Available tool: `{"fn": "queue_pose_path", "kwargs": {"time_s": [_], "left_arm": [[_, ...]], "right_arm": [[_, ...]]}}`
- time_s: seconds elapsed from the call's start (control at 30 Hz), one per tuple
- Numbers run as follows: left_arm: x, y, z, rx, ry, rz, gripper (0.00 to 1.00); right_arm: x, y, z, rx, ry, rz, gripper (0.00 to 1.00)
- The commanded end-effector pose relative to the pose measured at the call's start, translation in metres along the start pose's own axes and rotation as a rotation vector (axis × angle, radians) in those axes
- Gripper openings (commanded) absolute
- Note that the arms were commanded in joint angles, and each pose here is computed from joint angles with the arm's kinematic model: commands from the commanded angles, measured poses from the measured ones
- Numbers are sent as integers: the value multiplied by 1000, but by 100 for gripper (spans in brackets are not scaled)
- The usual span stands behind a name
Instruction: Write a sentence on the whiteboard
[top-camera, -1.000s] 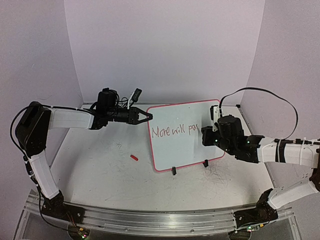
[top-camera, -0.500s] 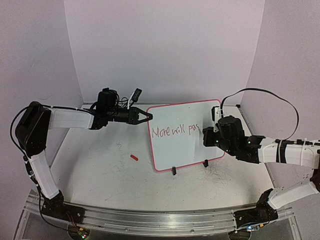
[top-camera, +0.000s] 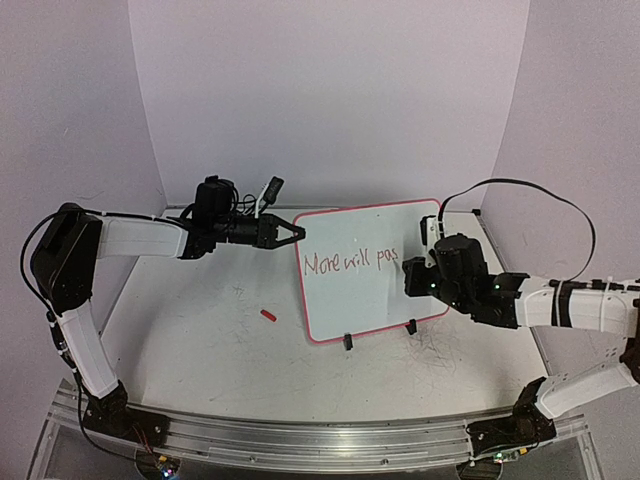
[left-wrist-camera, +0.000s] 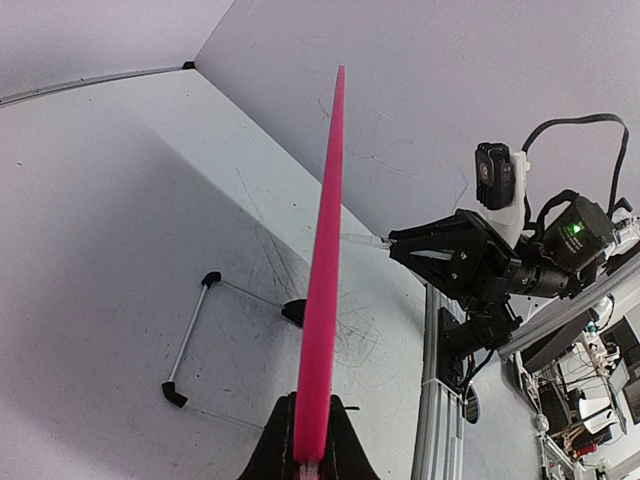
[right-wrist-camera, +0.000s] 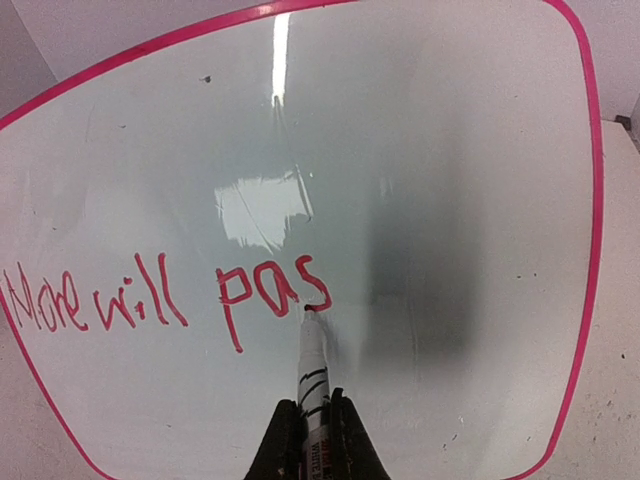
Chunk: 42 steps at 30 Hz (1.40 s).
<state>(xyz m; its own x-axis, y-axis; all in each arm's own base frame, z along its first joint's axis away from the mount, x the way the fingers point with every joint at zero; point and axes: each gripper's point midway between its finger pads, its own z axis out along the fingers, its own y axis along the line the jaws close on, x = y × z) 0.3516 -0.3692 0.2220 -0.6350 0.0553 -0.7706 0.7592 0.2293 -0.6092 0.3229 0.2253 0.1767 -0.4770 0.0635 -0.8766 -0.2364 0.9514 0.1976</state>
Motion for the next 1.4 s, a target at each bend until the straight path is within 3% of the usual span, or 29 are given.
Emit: {"fn": "queue_pose_path", "kwargs": {"time_s": [0.0,0.17,1.37], "left_arm": [[-3,-10,3,-4,11,-6,0],[-3,-10,3,-2,13,-7,0],[-4,-11,3,0,11,-4,0]], "right_arm": [[-25,7,-6,-17,-68,34,0],[-33,-4,-21,-6,-105,49,0],[-44,-12,2,76,-121,21,0]]}}
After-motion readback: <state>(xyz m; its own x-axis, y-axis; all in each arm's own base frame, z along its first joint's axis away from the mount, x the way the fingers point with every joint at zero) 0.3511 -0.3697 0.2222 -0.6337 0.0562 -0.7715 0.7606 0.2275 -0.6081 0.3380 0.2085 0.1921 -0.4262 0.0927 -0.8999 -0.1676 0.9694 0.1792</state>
